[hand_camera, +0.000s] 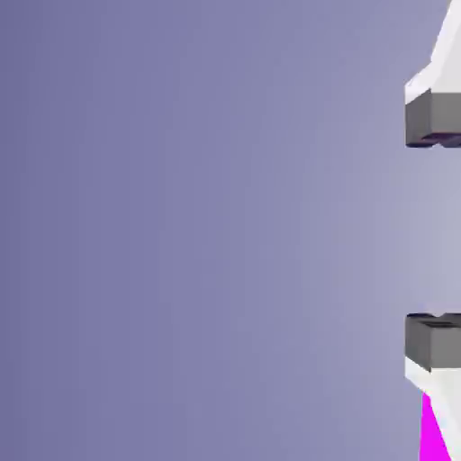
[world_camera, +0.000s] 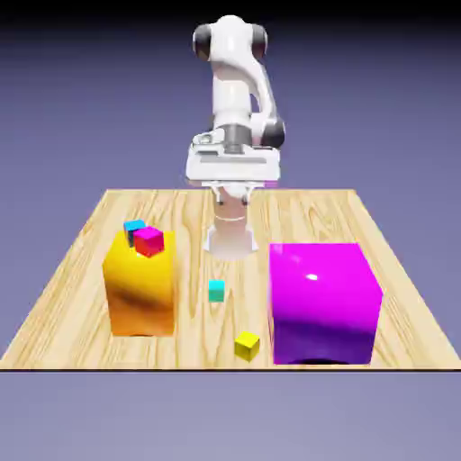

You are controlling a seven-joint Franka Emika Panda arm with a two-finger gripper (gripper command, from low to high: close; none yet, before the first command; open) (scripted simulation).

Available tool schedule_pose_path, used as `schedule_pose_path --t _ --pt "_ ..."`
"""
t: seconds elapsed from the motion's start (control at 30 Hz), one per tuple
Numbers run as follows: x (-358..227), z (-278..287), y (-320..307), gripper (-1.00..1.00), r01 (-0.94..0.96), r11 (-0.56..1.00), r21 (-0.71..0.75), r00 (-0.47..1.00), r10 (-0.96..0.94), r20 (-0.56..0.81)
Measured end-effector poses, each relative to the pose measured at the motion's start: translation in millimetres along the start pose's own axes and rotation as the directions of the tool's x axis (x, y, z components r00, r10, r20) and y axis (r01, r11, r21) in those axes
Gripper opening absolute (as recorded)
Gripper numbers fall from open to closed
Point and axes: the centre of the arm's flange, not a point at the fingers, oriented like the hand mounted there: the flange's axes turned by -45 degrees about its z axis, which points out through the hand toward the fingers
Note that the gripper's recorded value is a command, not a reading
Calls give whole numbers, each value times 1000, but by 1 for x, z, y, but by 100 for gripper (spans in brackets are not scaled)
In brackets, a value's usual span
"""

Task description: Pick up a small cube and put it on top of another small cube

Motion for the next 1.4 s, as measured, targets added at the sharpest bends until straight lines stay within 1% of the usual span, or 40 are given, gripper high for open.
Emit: schedule_pose_path --t 0.17,0.37,0.5,0.67,0.83,1.0,1.2,1.4 --pt "-29 47 6 0 78 992 96 979 -95 179" --pt "-72 97 8 0 153 958 243 907 -234 350" --pt "-104 124 8 0 185 919 350 840 -332 429" --pt "-144 151 10 0 203 854 480 749 -451 486" --pt "-180 169 14 0 206 777 595 664 -558 498" --pt "-210 180 21 0 206 693 691 594 -650 474" --pt "-234 186 33 0 224 588 777 535 -741 406" --pt "-241 186 46 0 282 476 833 491 -818 301"
